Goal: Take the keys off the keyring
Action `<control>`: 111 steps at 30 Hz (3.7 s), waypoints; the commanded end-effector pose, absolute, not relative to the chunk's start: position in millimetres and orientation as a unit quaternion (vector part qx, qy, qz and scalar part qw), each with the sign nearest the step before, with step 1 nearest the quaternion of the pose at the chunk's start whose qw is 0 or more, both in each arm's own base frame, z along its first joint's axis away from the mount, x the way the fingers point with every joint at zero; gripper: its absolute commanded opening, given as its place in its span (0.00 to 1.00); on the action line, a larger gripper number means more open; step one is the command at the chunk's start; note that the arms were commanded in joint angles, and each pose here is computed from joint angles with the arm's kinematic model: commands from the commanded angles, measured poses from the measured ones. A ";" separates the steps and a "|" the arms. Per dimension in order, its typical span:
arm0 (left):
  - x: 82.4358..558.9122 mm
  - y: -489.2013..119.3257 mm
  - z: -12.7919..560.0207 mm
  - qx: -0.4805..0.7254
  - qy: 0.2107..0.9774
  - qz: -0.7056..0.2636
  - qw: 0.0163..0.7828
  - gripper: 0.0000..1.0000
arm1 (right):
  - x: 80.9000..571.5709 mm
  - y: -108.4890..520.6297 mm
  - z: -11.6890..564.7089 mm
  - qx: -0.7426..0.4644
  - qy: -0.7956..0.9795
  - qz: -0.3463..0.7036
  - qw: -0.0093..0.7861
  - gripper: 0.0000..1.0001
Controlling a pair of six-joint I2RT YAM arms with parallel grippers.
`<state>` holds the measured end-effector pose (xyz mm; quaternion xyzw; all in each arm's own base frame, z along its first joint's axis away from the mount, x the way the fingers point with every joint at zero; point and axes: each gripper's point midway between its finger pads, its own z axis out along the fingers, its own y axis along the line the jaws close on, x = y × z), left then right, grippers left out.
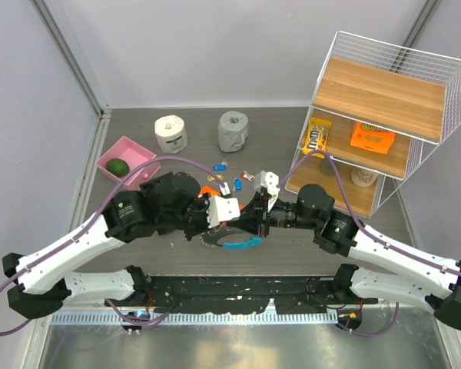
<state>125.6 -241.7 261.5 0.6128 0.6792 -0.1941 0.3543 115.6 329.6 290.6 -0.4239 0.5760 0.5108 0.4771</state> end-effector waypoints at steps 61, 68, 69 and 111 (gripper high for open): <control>148.3 -222.6 286.7 0.568 0.681 -0.154 0.436 0.00 | 116.9 333.0 296.9 -0.483 0.504 0.445 0.561 0.40; 134.8 -228.8 292.1 0.585 0.649 -0.192 0.447 0.00 | 124.2 341.4 297.9 -0.489 0.480 0.434 0.585 0.36; 134.2 -229.0 293.6 0.585 0.646 -0.195 0.450 0.00 | 125.9 343.4 297.3 -0.488 0.480 0.433 0.586 0.35; 164.3 -215.4 288.2 0.453 0.804 -0.106 0.369 0.00 | 89.4 339.8 308.8 -0.429 0.501 0.528 0.535 0.36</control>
